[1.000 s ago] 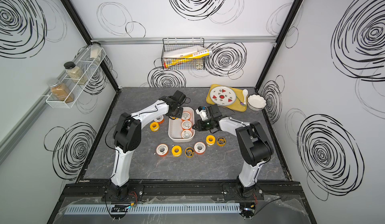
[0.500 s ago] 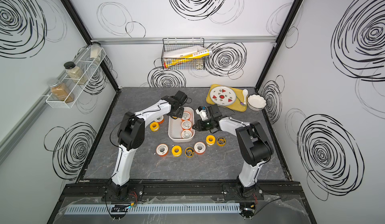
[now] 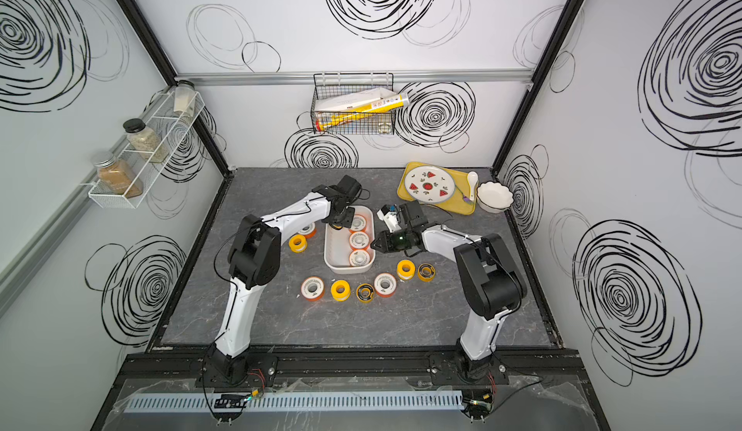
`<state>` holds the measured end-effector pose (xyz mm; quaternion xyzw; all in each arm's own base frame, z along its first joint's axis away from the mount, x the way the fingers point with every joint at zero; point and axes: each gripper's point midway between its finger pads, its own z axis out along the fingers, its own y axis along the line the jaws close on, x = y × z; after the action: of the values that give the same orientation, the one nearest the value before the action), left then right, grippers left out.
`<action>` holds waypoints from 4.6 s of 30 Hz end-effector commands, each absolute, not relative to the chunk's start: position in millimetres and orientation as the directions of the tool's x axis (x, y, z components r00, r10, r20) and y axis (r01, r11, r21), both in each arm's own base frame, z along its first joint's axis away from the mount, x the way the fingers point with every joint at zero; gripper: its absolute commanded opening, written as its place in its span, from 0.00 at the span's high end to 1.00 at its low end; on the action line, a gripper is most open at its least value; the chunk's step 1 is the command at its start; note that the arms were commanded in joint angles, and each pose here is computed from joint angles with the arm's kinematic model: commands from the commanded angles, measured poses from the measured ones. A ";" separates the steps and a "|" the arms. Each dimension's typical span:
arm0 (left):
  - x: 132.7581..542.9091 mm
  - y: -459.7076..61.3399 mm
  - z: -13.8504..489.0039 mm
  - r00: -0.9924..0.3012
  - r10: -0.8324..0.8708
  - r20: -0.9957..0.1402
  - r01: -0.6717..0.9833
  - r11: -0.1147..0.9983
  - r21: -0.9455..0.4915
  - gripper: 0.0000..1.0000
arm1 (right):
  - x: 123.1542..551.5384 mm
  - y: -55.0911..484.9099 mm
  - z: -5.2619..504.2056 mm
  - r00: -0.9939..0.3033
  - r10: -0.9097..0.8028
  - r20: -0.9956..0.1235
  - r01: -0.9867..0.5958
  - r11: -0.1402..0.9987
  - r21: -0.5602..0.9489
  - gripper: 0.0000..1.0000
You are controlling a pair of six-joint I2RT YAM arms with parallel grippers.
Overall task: Put the sealing tape into the storage box
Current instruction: Place the sealing tape in the storage box, then pick up the sealing tape at the center of the board.
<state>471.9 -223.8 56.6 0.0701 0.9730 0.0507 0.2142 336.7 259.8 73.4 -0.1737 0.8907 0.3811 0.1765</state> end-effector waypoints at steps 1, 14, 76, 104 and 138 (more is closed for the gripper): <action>479.5 -219.5 52.5 -0.898 0.157 -0.411 0.106 0.984 0.145 0.43 | 334.6 261.3 67.6 -0.881 -0.194 -0.430 -0.444 0.653 0.614 0.73; 480.7 -218.7 53.3 -0.898 0.154 -0.413 0.103 0.984 0.143 0.38 | 334.1 261.5 67.4 -0.881 -0.200 -0.429 -0.446 0.653 0.612 0.73; 479.2 -225.5 83.6 -0.882 0.170 -0.440 0.136 0.985 0.110 0.48 | 339.2 257.9 80.8 -0.866 -0.183 -0.465 -0.456 0.670 0.585 0.71; 402.5 -114.2 221.4 -0.672 -0.094 -0.735 0.081 0.977 -0.198 0.47 | 315.5 152.8 118.0 -0.804 -0.155 -0.574 -0.299 0.940 0.166 0.65; 391.8 -90.9 218.2 -0.663 -0.188 -0.725 0.046 0.956 -0.290 0.43 | 285.4 84.1 48.9 -0.877 0.136 -0.462 0.093 0.989 0.115 0.31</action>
<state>387.3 -92.2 218.8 -0.0355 0.9046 -0.1368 0.4023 286.5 88.3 54.5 0.0494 0.9671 0.0511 0.2443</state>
